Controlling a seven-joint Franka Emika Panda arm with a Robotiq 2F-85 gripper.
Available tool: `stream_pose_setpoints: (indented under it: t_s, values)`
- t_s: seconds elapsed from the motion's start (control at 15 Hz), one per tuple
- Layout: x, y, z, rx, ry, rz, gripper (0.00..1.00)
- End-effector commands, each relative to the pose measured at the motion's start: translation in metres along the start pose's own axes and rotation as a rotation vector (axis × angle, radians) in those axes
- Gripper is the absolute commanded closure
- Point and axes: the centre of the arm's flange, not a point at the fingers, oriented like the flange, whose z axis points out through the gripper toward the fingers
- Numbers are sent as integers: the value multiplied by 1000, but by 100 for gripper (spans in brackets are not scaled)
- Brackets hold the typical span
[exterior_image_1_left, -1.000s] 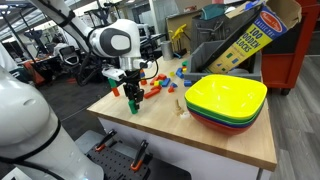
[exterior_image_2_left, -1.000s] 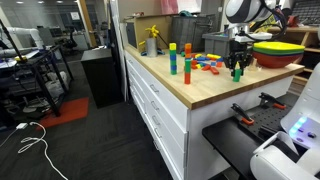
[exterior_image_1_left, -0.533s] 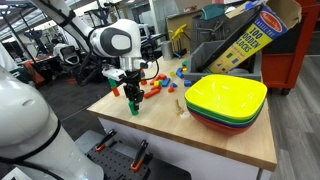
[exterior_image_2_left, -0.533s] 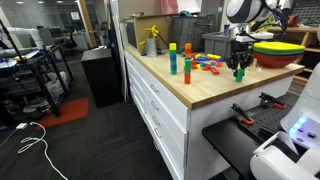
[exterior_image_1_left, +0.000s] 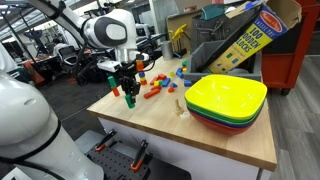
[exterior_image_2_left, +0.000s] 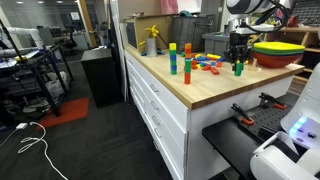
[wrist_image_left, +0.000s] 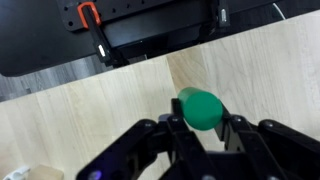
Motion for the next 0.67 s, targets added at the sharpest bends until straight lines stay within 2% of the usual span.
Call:
stream_pose_setpoints:
  t_s: [0.0,0.6]
  values:
    - [-16,-13,-41,4,-13,6,92]
    - [-34,-62,-98,70,-35,17,92]
